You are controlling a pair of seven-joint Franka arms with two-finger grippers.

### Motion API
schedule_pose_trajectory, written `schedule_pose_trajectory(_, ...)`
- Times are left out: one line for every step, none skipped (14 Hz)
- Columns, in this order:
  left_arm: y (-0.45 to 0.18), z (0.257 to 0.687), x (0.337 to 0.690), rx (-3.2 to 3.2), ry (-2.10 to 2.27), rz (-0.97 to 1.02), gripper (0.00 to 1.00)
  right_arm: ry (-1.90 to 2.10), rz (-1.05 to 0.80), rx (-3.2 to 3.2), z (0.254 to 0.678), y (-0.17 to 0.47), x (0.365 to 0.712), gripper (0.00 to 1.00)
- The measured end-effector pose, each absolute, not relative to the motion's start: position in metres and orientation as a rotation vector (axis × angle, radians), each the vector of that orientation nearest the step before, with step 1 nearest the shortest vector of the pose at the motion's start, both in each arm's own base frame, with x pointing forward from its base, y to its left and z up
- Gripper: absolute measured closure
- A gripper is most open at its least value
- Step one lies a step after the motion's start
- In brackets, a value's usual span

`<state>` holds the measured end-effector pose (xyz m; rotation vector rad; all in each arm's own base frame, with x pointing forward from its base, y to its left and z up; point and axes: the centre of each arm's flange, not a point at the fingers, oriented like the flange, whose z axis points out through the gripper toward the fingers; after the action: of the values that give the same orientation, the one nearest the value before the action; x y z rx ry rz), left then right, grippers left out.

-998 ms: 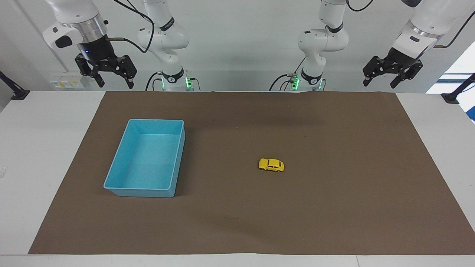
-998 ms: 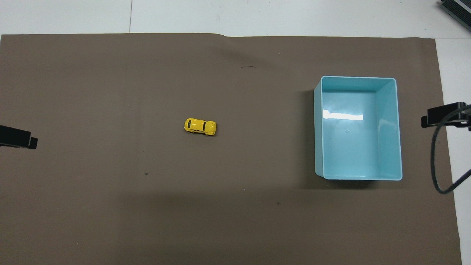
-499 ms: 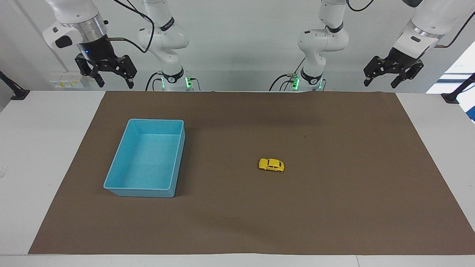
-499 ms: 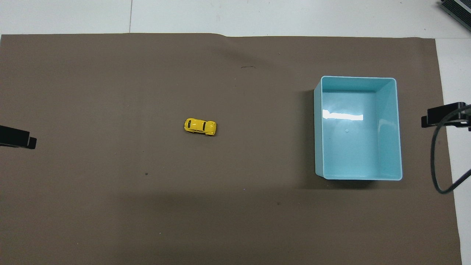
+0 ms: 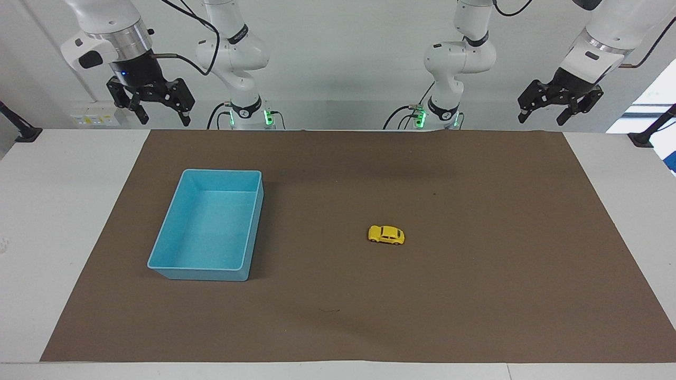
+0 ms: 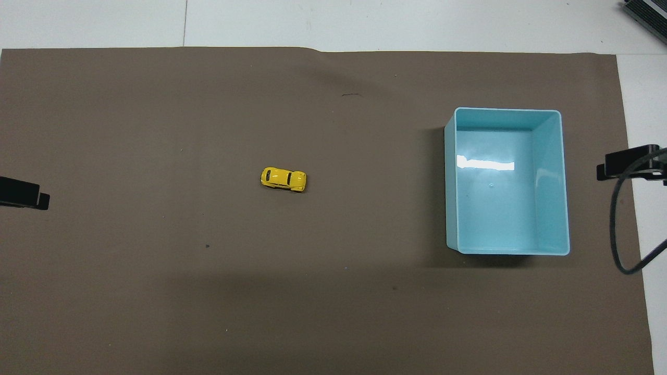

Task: Wind up and store yellow beetle car

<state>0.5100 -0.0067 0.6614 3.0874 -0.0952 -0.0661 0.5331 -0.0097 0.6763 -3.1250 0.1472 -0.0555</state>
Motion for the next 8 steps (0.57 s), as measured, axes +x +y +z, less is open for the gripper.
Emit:
schedule_pose_trajectory(-0.0068, 0.6615, 0.5101, 3.088, -0.089, -0.064, 0.00, 0.147, -0.056, -3.125, 0.6763, -0.0097, 0.5331, 0.00)
schedule_pose_trajectory(-0.0068, 0.6616, 0.5102, 3.088, -0.085, -0.063, 0.00, 0.147, -0.056, -3.125, 0.6763, -0.0097, 0.5331, 0.00)
schedule_pose_trajectory(-0.0069, 0.6616, 0.5103, 3.088, -0.085, -0.062, 0.00, 0.147, -0.056, -3.125, 0.6763, -0.0097, 0.5331, 0.00)
schedule_pose_trajectory(-0.0072, 0.6617, 0.5103, 3.088, -0.085, -0.061, 0.00, 0.147, -0.056, -3.125, 0.6763, -0.0097, 0.5331, 0.00)
schedule_pose_trajectory(-0.0074, 0.6617, 0.5103, 3.088, -0.086, -0.061, 0.00, 0.147, -0.056, -3.125, 0.6763, -0.0097, 0.5331, 0.00)
schedule_pose_trajectory(-0.0075, 0.6617, 0.5104, 3.088, -0.086, -0.061, 0.00, 0.147, -0.056, -3.125, 0.6763, -0.0097, 0.5331, 0.00)
schedule_pose_trajectory(-0.0075, 0.6617, 0.5104, 3.088, -0.086, -0.061, 0.00, 0.147, -0.056, -3.125, 0.6763, -0.0097, 0.5331, 0.00)
schedule_pose_trajectory(-0.0075, 0.6617, 0.5104, 3.088, -0.086, -0.061, 0.00, 0.147, -0.056, -3.125, 0.6763, -0.0097, 0.5331, 0.00)
